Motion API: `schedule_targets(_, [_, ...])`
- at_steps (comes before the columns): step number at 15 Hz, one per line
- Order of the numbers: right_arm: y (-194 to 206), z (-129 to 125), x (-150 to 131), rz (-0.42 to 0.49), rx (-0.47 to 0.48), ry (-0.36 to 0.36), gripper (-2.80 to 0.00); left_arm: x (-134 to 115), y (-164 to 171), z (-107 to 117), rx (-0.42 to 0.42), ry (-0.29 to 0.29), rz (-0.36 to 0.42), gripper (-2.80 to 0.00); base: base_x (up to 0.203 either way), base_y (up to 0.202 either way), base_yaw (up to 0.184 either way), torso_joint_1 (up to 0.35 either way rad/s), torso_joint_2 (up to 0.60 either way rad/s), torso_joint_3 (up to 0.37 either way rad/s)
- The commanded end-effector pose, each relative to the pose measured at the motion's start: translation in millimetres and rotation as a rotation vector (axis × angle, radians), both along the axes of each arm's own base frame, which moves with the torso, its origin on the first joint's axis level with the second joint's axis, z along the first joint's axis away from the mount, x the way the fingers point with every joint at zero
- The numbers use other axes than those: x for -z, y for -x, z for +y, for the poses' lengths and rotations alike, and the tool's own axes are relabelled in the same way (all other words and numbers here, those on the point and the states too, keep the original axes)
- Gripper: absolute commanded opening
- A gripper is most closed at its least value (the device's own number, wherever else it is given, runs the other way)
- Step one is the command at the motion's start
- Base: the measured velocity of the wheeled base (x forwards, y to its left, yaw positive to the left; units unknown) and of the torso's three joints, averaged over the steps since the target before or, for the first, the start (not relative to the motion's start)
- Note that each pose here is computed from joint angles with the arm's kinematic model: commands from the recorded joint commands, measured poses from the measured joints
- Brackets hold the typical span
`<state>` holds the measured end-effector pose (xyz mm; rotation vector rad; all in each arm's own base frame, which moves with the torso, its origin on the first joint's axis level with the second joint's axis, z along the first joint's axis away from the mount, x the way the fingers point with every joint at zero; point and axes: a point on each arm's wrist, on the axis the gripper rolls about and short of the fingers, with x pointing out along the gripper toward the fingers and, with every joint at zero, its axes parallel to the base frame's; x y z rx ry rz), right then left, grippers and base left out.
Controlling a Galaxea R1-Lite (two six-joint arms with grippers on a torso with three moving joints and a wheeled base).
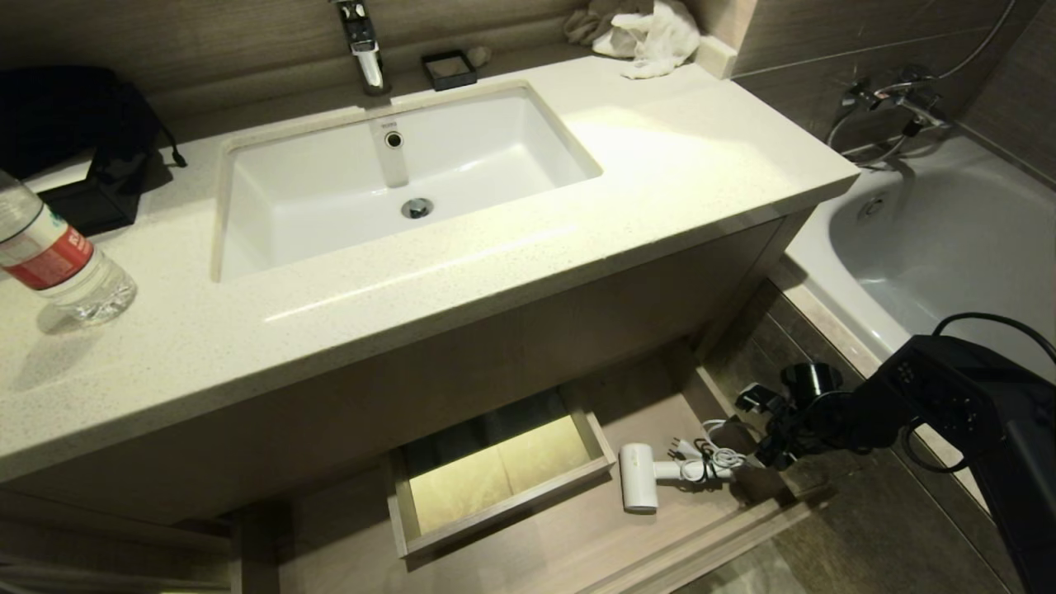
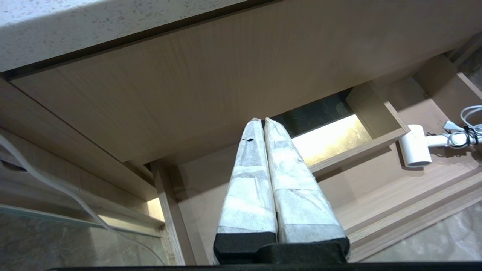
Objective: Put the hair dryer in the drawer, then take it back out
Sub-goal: Put it into the drawer
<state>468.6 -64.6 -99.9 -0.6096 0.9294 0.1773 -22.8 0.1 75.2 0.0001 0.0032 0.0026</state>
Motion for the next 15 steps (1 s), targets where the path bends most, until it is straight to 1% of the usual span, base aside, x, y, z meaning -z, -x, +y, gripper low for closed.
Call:
schedule_targets(1, [-3.1,-0.9,8.3,0.0,-0.002,0.003,0.0,0.0,0.0,0.0,0.0,0.0,0.0,-2.8,0.0,0.0,0.0,0.0,0.0,0.0])
schedule_targets(3, [-4.8,-1.1,9.3,-0.003,-0.003,0.004,0.0,0.0,0.0,0.0,0.0,0.0,0.0,-2.8,0.0,0.0,0.0,0.0,0.0,0.0])
schedule_targets(4, [-5.3,-1.2,9.0,-0.004,-0.005,0.004,-2.8,0.0,0.0,0.0,0.0,0.0,0.0,-2.8,0.0,0.0,0.0,0.0,0.0,0.0])
schedule_targets(7, [-5.6,-1.2,13.2,-0.004,-0.002,0.003,-2.8,0.0,0.0,0.0,0.0,0.0,0.0,-2.8,0.0,0.0,0.0,0.0,0.0,0.0])
schedule_targets(15, [-6.4,-1.4,13.1,-0.006,-0.004,0.005,-2.8,0.0,0.0,0.0,0.0,0.0,0.0,-2.8,0.0,0.0,0.0,0.0,0.0,0.0])
